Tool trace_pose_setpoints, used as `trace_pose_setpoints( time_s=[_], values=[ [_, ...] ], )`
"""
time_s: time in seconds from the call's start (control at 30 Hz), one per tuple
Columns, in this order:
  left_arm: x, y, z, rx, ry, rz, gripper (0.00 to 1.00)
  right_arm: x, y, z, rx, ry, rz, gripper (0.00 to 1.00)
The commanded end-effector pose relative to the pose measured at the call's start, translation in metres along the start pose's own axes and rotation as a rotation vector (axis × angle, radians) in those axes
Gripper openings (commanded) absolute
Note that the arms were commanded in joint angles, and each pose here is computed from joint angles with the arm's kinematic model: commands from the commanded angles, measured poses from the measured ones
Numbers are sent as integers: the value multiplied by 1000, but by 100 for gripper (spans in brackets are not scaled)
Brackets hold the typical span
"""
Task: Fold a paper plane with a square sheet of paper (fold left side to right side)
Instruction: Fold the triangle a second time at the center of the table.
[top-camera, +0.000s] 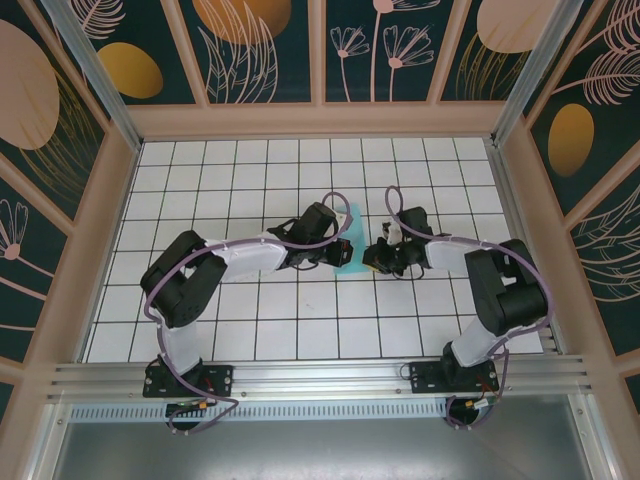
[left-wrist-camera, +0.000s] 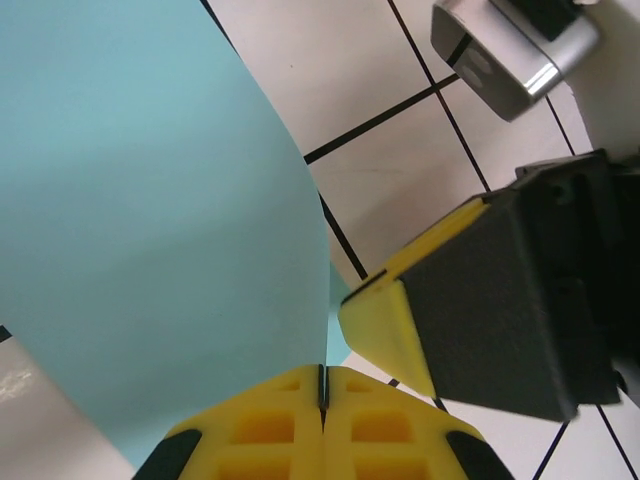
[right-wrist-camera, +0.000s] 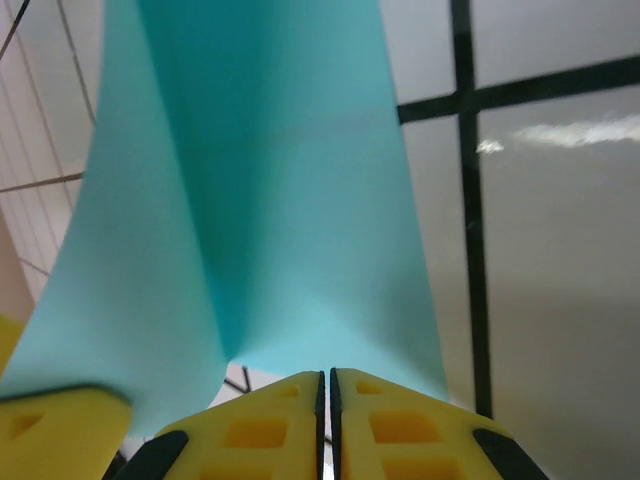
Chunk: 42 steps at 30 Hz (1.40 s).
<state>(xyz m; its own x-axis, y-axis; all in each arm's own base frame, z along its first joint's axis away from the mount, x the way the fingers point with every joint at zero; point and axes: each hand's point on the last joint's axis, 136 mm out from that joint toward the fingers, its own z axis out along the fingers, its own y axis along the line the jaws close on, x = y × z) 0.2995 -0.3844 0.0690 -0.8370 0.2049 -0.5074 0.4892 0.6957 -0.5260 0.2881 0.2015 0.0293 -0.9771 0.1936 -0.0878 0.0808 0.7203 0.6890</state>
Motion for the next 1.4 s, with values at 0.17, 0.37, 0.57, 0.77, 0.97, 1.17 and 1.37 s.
trace_pose_setpoints(
  time_s=[0.17, 0.37, 0.57, 0.77, 0.97, 1.17, 1.37],
  values=[
    [-3, 11, -1, -54, 15, 8, 0, 5, -27, 12, 150, 39, -12, 14],
    [2, 35, 0, -161, 61, 33, 0, 12, -42, 13, 221, 69, -15, 13],
    [-4, 44, 7, -191, 64, 42, 0, 13, -43, 13, 234, 78, -25, 13],
    [-7, 57, 10, -231, 61, 37, 0, 14, -44, 14, 243, 83, -29, 13],
    [-11, 62, 12, -241, 55, 32, 0, 15, -44, 14, 246, 87, -28, 13],
    [-13, 62, 16, -239, 56, 33, 0, 16, -46, 14, 252, 91, -29, 13],
    [-11, 67, 18, -256, 65, 32, 0, 16, -46, 15, 250, 94, -28, 13]
  ],
)
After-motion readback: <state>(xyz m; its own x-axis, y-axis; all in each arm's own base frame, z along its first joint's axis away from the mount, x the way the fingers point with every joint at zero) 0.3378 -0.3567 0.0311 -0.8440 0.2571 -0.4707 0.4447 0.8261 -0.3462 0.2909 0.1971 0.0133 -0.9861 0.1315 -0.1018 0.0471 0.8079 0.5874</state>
